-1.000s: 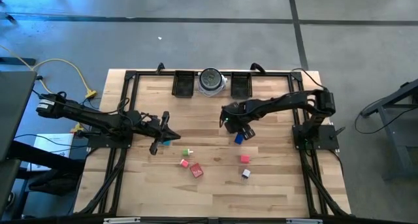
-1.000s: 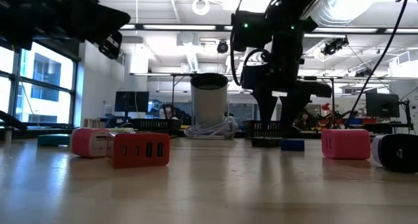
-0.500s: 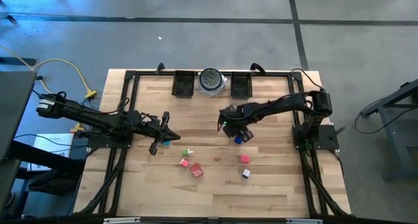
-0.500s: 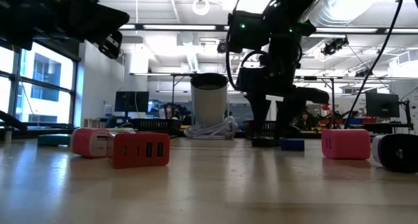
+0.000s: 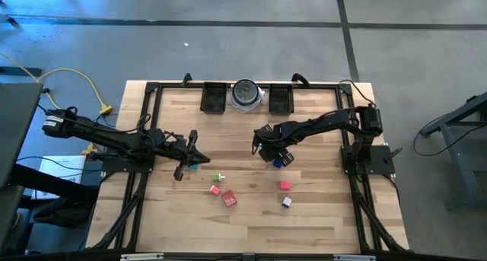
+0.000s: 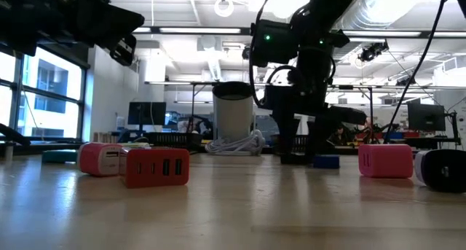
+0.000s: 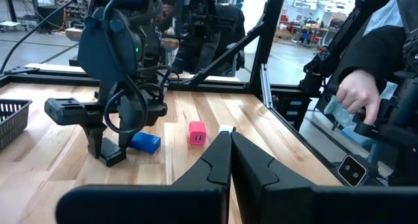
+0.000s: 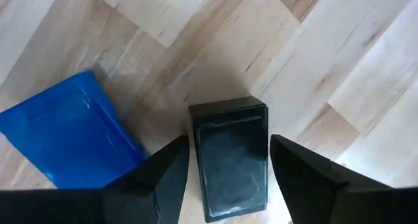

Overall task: Pick & Place Office items
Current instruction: Put the black timer into the left black basket

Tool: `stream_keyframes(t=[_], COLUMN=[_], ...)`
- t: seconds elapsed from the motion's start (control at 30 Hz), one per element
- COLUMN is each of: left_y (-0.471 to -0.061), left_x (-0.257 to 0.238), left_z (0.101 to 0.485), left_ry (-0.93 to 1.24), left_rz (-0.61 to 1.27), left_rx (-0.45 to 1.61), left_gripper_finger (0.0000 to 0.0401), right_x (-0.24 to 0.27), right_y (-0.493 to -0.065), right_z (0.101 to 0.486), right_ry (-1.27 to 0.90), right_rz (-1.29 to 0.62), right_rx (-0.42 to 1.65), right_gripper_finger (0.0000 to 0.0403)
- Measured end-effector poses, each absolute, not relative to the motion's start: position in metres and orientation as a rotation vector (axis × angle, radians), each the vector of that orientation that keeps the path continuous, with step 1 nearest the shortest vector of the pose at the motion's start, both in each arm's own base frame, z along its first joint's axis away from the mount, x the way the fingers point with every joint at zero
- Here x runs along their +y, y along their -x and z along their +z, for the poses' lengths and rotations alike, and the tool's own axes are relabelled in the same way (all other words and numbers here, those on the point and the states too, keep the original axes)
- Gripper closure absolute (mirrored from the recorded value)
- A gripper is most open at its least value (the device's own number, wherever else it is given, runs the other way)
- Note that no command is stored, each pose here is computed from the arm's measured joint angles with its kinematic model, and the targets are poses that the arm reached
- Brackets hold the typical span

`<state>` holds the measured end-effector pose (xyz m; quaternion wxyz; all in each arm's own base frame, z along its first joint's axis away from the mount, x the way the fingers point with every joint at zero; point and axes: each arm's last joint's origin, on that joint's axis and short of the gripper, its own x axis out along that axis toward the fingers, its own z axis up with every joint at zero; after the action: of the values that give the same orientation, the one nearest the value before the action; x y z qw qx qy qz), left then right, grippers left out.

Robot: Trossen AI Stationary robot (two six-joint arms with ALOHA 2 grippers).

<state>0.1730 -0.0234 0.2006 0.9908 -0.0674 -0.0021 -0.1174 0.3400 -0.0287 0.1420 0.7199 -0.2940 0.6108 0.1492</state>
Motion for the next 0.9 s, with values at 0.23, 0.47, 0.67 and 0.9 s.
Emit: stream_keyframes(t=[0.23,0.47,0.67,0.9], left_y=[-0.173,-0.173,-0.173,-0.173], left_x=[-0.024,-0.024,-0.024,-0.024], left_z=[0.200,0.200,0.200,0.200], left_ry=[0.138,0.138,0.142,0.142], left_rz=[-0.237,-0.237,-0.237,-0.237], left_rx=[-0.001,-0.001,-0.001,-0.001], left_gripper_finger=[0.0400,0.0400,0.0400,0.0400], right_x=[-0.033,-0.038,-0.039,-0.043], right_y=[-0.340,-0.340,-0.340,-0.341], right_z=[0.141,0.141,0.141,0.141], right_ry=[0.612,0.586,0.550,0.511], right_rz=[0.347,0.351,0.368,0.359], right_rx=[1.340,1.329,1.314,1.293], right_gripper_finger=[0.0199,0.0200,0.0226,0.0268])
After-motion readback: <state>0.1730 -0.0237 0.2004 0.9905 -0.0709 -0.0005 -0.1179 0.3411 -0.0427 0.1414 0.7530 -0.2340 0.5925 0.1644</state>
